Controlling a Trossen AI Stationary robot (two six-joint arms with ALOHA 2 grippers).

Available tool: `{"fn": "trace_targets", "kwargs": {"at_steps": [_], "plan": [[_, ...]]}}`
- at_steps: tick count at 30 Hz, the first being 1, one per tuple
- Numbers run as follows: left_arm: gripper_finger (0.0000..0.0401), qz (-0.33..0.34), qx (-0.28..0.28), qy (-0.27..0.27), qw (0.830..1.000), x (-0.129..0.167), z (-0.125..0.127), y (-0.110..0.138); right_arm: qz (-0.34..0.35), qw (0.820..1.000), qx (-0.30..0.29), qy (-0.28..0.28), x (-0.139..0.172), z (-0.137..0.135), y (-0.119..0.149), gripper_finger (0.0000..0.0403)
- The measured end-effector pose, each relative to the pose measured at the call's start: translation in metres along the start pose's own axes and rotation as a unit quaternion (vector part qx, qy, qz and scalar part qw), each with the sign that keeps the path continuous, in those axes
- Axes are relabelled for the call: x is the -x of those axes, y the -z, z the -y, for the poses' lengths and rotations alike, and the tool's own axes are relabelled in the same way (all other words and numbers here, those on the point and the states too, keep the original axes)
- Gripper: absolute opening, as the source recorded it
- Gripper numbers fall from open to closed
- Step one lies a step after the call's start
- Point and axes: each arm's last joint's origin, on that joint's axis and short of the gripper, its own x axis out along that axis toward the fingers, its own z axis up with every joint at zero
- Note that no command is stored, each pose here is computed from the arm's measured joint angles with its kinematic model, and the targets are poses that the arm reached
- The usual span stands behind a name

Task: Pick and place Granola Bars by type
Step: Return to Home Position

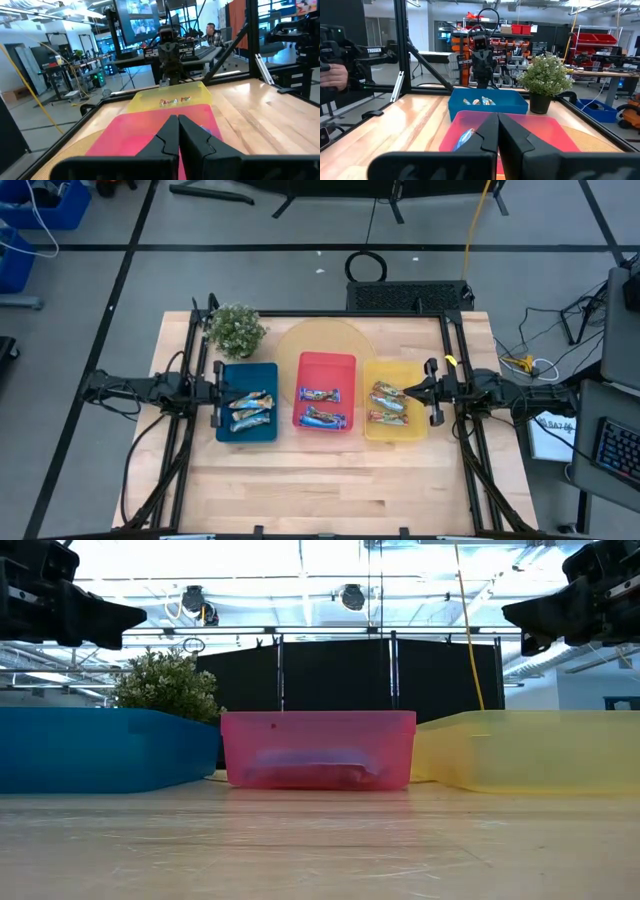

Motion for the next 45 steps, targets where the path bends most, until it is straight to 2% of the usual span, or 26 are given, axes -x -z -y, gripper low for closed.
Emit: {"fn": "trace_targets", "kwargs": {"at_steps": [7, 16, 28, 45], "plan": [[0.0020, -0.001, 0.024, 0.000, 1.000, 0.0000, 0.0000, 0.0001, 0.000, 1.000, 0.001, 0.001, 0.0000, 0.0001, 0.0000, 0.0000], [0.0004, 0.014, 0.025, -0.003, 1.000, -0.0001, -0.0005, -0.0022, 0.000, 1.000, 0.000, 0.001, 0.0000, 0.0000, 0.0002, 0.0000], [0.0054, 0.018, 0.026, -0.003, 0.999, -0.0001, -0.0006, -0.0030, -0.001, 1.000, 0.000, 0.001, 0.0000, 0.0000, 0.0002, 0.0000], [0.0058, 0.019, 0.026, -0.003, 0.999, -0.0001, -0.0006, -0.0032, -0.001, 1.000, 0.000, 0.001, 0.0000, 0.0000, 0.0002, 0.0000]]}}
